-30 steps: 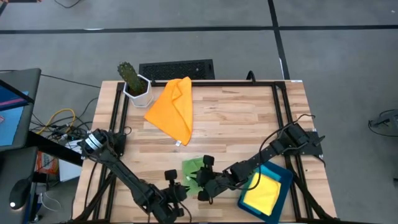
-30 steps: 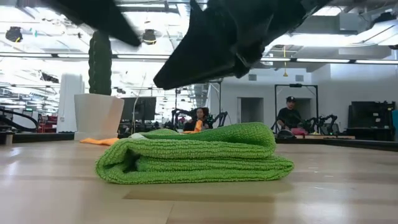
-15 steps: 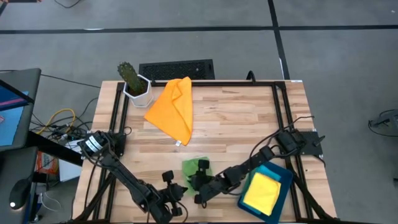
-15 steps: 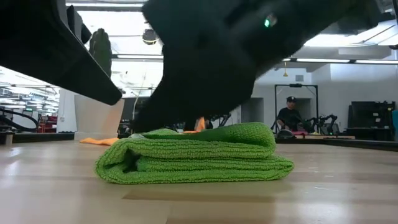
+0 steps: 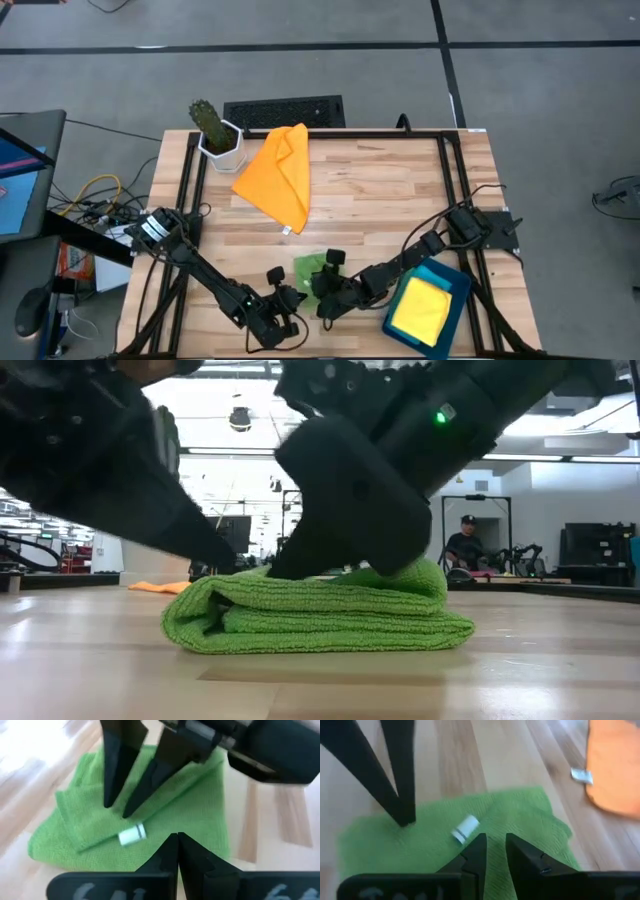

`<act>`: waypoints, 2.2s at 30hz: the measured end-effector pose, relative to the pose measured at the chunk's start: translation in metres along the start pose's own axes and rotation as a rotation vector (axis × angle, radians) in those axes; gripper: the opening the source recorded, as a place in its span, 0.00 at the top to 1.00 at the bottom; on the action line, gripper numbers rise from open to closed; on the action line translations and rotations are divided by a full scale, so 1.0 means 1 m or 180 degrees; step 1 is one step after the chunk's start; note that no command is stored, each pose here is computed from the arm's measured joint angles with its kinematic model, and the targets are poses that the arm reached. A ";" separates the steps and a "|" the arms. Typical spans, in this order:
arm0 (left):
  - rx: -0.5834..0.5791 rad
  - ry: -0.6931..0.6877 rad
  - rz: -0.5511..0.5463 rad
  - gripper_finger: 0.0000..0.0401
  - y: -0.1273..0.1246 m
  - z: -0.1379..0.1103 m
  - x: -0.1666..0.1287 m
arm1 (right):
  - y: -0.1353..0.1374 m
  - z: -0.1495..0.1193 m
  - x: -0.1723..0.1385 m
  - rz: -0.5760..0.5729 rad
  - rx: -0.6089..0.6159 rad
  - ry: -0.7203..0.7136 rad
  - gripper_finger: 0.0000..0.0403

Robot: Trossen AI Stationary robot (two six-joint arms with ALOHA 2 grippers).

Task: Fold microfiber towels
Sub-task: Fold the green microfiber towel

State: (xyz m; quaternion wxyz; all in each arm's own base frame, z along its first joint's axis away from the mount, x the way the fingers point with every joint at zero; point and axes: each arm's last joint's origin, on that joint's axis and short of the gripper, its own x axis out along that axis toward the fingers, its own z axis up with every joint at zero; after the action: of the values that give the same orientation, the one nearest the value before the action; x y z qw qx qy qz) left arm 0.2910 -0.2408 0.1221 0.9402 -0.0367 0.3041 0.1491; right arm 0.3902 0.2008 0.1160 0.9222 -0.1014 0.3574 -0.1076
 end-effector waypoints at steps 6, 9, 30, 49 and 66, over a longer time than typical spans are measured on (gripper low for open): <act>0.0016 0.0013 -0.0006 1.00 0.002 0.003 0.003 | 0.003 -0.003 -0.002 -0.0004 -0.0002 0.0032 0.76; 0.0019 0.0015 -0.0005 1.00 0.002 0.003 0.003 | 0.013 0.005 -0.010 0.0037 -0.0012 -0.0106 0.76; 0.0048 0.0140 -0.0081 1.00 -0.003 -0.014 0.020 | 0.010 -0.008 -0.002 -0.0306 -0.0087 0.0191 0.76; 0.0030 0.0118 -0.0075 1.00 -0.003 -0.014 0.020 | 0.023 0.007 -0.038 -0.0219 -0.0002 -0.0110 0.76; 0.0017 0.0152 -0.0126 1.00 -0.004 -0.014 0.020 | 0.002 -0.016 -0.023 -0.0575 0.0078 0.0537 0.76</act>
State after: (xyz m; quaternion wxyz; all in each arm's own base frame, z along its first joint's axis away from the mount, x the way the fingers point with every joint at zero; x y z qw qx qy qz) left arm 0.2998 -0.2413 0.0993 0.9355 -0.0438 0.3261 0.1288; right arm 0.3629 0.2070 0.1191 0.8765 -0.1125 0.4218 -0.2028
